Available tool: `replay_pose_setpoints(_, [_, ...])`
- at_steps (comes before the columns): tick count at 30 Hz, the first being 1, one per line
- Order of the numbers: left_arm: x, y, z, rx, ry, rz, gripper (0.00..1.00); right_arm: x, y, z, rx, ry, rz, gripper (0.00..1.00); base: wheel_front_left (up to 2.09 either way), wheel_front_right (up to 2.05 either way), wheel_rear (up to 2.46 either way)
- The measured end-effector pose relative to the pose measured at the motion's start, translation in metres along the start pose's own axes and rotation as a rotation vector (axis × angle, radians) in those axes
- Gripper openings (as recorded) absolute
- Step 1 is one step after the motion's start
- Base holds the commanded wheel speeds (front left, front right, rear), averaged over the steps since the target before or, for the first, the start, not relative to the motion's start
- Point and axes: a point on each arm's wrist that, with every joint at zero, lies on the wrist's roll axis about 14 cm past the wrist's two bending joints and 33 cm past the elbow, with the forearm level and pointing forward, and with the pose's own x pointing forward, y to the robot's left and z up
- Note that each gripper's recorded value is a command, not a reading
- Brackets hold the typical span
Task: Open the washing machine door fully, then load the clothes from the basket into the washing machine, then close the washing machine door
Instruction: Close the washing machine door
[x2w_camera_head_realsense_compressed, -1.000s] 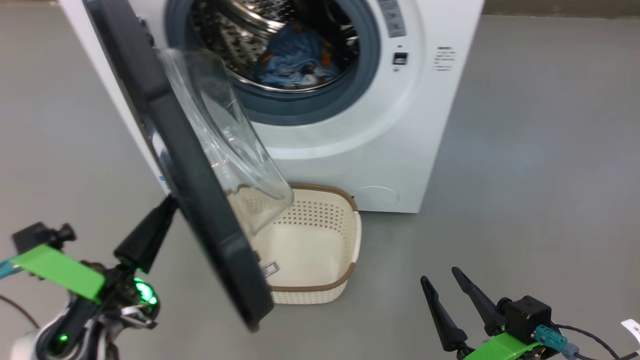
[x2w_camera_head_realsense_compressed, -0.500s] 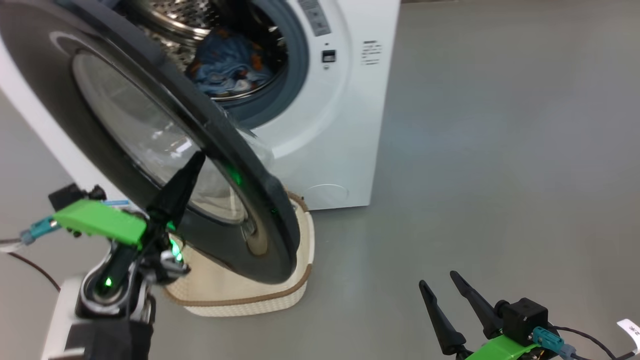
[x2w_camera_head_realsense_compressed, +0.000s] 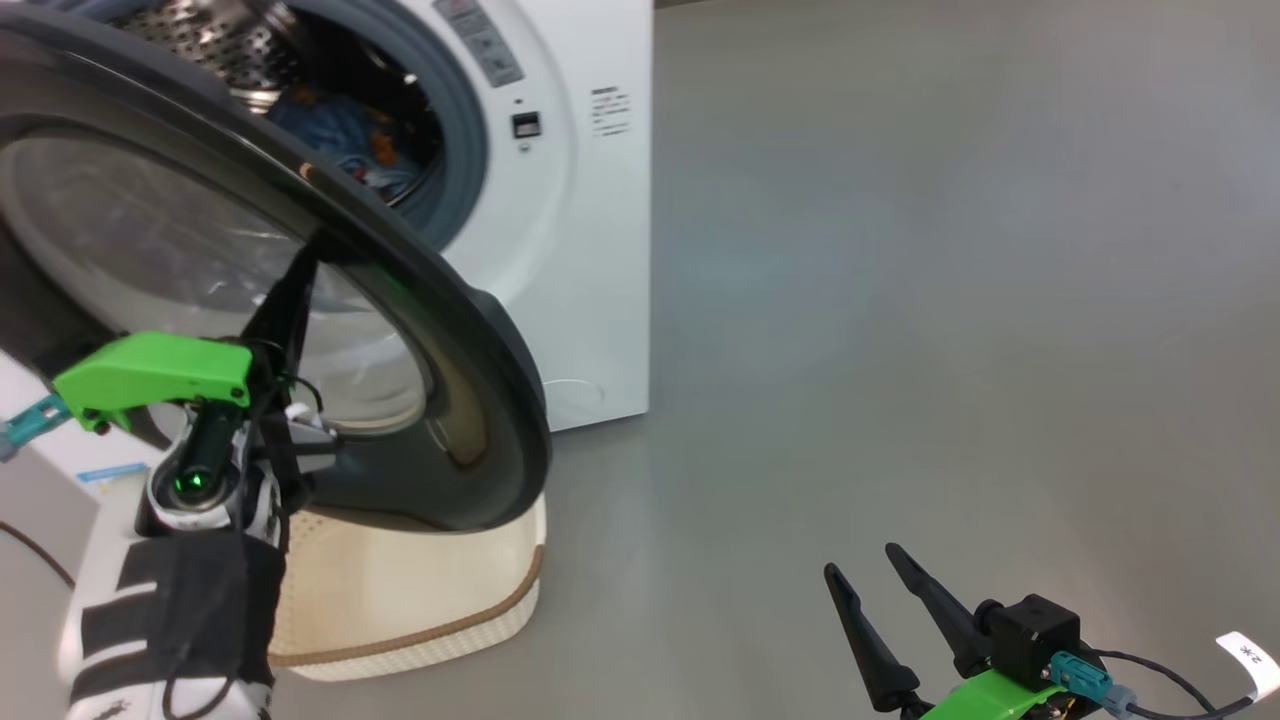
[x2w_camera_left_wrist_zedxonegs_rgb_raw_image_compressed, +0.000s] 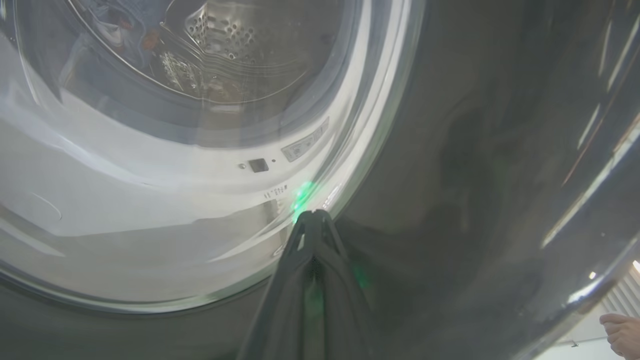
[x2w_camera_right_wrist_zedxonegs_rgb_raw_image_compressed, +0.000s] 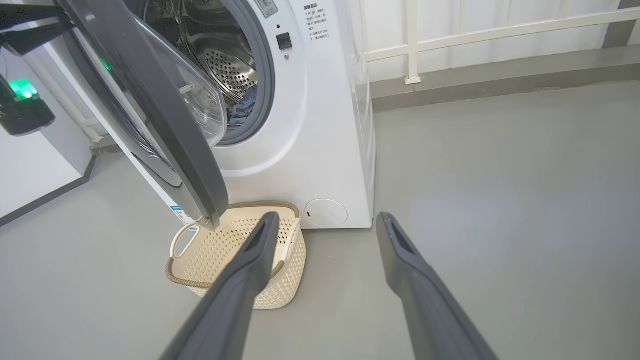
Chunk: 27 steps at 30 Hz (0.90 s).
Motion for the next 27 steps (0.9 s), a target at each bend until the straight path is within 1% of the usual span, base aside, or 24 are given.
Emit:
replay_pose_setpoints(10, [0.017, 0.002, -0.010, 0.016, -0.007, 0.023, 0.00, -0.012, -0.013, 0.003, 0.004, -0.013, -0.053, 1.00, 0.00, 0.00, 0.00])
replay_pose_setpoints(24, [0.017, 0.001, -0.011, 0.057, -0.022, 0.047, 0.00, -0.013, -0.011, 0.007, 0.007, -0.028, -0.049, 1.00, 0.00, 0.00, 0.00])
replay_pose_setpoints(25, [0.016, 0.001, -0.010, 0.067, -0.026, 0.046, 0.00, -0.012, -0.010, 0.007, 0.007, -0.028, -0.047, 1.00, 0.00, 0.00, 0.00])
replay_pose_setpoints(27, [0.015, -0.001, -0.011, 0.124, -0.017, 0.045, 0.00, -0.012, -0.009, 0.008, 0.008, -0.030, -0.043, 1.00, 0.00, 0.00, 0.00])
